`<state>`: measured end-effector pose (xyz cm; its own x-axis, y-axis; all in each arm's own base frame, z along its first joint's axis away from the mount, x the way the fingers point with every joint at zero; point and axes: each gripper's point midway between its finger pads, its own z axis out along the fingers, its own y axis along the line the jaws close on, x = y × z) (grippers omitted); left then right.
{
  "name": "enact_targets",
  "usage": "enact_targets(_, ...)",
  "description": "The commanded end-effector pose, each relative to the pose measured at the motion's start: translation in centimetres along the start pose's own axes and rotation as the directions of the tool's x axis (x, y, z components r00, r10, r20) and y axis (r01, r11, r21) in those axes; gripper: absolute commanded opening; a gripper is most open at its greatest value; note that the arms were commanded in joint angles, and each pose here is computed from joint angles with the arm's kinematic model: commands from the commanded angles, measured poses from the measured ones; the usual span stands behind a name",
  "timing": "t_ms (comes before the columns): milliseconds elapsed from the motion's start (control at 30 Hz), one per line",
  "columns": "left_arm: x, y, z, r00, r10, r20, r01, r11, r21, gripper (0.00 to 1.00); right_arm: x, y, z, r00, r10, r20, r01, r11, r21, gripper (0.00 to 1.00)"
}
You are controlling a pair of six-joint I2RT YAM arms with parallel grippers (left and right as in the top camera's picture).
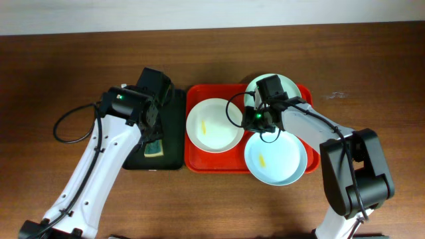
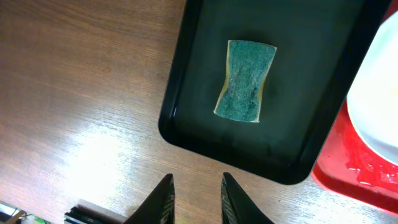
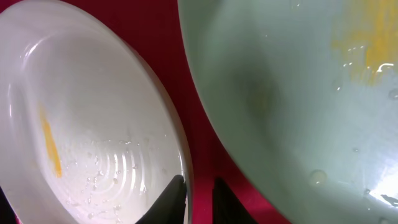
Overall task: Clean dirty plates on tray and stack at the side
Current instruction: 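Lower left gripper and grasp the yellow-green sponge on the black tray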
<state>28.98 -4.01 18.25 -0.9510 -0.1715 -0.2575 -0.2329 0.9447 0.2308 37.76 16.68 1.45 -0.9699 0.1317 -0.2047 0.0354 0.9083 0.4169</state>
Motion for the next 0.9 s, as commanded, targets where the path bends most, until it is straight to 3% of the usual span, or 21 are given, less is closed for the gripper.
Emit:
enact_targets(0, 0.1, 0.1, 0.1, 1.000, -0.016, -0.001, 0.016, 1.000, -0.001, 0.24, -0.2, -0.1, 0.4, 1.000, -0.004, -0.001, 0.004, 1.000, 0.013, 0.08)
enact_targets(33, 0.1, 0.1, 0.1, 1.000, -0.015, -0.002, 0.015, 1.000, -0.001, 0.24, -0.2, -0.1, 0.4, 1.000, -0.004, -0.002, 0.004, 1.000, 0.014, 0.04)
enact_targets(167, 0.7, 0.2, 0.8, 1.000, -0.007, -0.024, 0.006, 1.000, -0.014, 0.23, -0.1, -0.2, 0.4, 1.000, -0.003, -0.003, 0.003, 1.000, 0.014, 0.04)
enact_targets(233, 1.3, 0.1, 1.6, 0.999, 0.019, -0.040, -0.020, 1.000, -0.017, 0.28, -0.2, -0.2, 0.4, 1.000, -0.003, -0.003, 0.003, 1.000, 0.014, 0.04)
enact_targets(333, 1.3, -1.7, 3.0, 0.994, 0.101, -0.034, -0.098, 0.993, 0.060, 0.33, -0.1, -0.2, 0.4, 1.000, -0.003, -0.003, 0.003, 1.000, 0.014, 0.04)
enact_targets(500, 0.9, -4.1, 3.8, 0.992, 0.119, -0.042, -0.105, 0.963, 0.247, 0.42, -0.1, -0.2, 0.4, 1.000, -0.003, -0.003, 0.003, 1.000, 0.014, 0.04)
enact_targets(633, -0.9, -2.7, 4.8, 0.998, 0.035, -0.043, -0.022, 0.961, 0.276, 0.39, -0.1, -0.2, 0.4, 1.000, -0.003, -0.003, 0.003, 1.000, 0.014, 0.04)
enact_targets(733, -1.5, -3.6, 5.4, 0.996, 0.071, -0.048, -0.049, 0.931, 0.363, 0.39, -0.2, -0.2, 0.4, 1.000, -0.004, -0.002, 0.004, 1.000, 0.014, 0.04)
enact_targets(867, -1.7, -4.0, 7.9, 0.992, 0.078, -0.095, -0.041, 0.938, 0.344, 0.31, -0.2, -0.2, 0.4, 1.000, -0.003, -0.002, 0.004, 1.000, 0.014, 0.04)
